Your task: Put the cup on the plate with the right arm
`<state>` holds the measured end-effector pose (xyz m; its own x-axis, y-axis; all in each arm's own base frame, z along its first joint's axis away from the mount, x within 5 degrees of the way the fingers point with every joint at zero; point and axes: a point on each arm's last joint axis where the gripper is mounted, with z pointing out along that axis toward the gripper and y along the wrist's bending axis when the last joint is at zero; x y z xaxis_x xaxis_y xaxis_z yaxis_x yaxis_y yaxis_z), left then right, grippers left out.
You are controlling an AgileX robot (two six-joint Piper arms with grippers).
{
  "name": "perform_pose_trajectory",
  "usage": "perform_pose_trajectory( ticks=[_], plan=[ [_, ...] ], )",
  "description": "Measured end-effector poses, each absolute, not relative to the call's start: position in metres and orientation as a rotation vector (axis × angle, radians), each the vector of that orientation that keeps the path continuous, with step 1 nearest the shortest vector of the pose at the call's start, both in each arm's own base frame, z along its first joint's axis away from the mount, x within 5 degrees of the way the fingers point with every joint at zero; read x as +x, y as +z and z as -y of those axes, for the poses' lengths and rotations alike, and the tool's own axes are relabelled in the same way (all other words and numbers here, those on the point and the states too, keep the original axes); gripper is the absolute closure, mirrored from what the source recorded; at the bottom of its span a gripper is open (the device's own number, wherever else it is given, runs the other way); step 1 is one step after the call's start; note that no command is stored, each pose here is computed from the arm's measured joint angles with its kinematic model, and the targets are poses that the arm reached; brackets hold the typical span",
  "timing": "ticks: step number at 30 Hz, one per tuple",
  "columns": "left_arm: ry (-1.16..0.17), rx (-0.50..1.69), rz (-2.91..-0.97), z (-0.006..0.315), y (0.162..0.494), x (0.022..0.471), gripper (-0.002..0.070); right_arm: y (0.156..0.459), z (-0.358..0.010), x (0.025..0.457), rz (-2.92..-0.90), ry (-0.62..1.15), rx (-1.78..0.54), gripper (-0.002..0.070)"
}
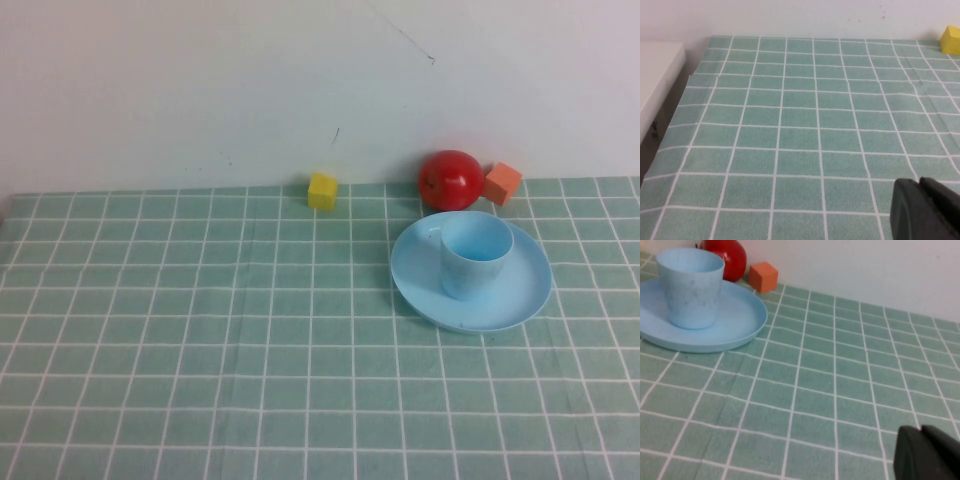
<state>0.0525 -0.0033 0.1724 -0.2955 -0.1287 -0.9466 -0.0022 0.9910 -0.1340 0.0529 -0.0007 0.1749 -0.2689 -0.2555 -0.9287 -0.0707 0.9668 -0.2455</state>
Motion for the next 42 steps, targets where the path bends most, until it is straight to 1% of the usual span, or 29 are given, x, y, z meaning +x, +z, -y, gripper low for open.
perform_pose_trajectory(
  ticks=[5,16,42],
  plan=[
    [-0.124,-0.095,-1.868,0.0033,0.1724,0.0525,0.0678,0.1672,0.0011,0.0515,-1.91,-0.129,-0.175,0.0673],
    [-0.124,-0.095,-1.868,0.0033,0.1724,0.0525,0.0678,0.167,0.0011,0.0514,-1.917,-0.07,-0.09,0.0673],
    [-0.124,-0.095,-1.868,0.0033,0.1724,0.0525,0.0678,0.1667,0.0016,0.0513,-1.92,-0.074,-0.087,0.0674]
  ],
)
